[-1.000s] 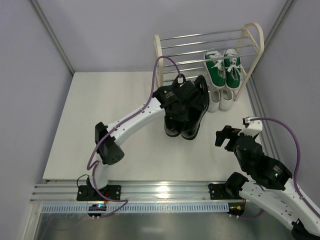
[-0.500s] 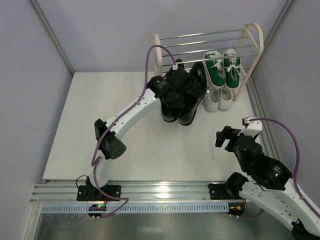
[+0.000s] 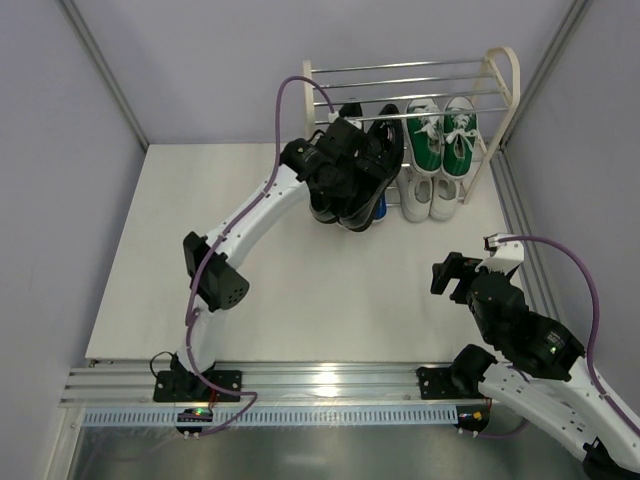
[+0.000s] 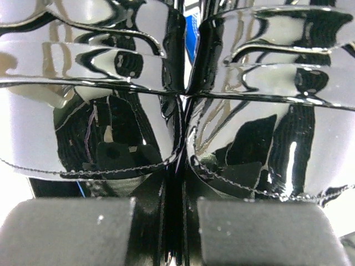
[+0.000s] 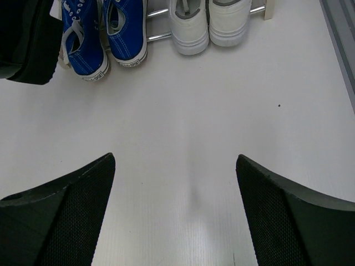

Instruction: Place and organize the shoes onto the shoe shelf

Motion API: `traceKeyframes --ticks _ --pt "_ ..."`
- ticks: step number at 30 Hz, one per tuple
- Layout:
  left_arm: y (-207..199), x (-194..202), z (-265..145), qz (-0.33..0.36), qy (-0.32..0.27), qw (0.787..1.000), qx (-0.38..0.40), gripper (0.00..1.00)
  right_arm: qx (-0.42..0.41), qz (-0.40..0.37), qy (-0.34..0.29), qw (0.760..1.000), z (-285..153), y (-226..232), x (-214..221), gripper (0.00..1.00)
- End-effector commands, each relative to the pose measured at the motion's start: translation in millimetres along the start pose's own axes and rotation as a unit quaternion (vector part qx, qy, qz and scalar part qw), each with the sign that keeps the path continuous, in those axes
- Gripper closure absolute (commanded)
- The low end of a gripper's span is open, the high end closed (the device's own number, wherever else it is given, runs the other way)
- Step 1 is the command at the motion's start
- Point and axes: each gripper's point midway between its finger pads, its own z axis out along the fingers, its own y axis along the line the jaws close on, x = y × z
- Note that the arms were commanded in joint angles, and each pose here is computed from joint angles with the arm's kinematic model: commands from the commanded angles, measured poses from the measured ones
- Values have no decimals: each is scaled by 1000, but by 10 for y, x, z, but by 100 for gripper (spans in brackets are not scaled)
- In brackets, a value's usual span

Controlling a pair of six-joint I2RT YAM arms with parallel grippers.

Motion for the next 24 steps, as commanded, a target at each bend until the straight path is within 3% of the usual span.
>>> traceKeyframes --ticks 1,15,24 --pt "460 -836 -587 -53 -148 987 -36 100 -7 3 -15 1000 -16 39 -112 10" --pt "1103 -774 -826 -78 -140 981 -106 100 -5 -1 -18 1000 3 33 -102 10" --pt "798 -940 -928 -77 -146 986 -28 100 -4 -4 -20 1000 12 28 -100 10"
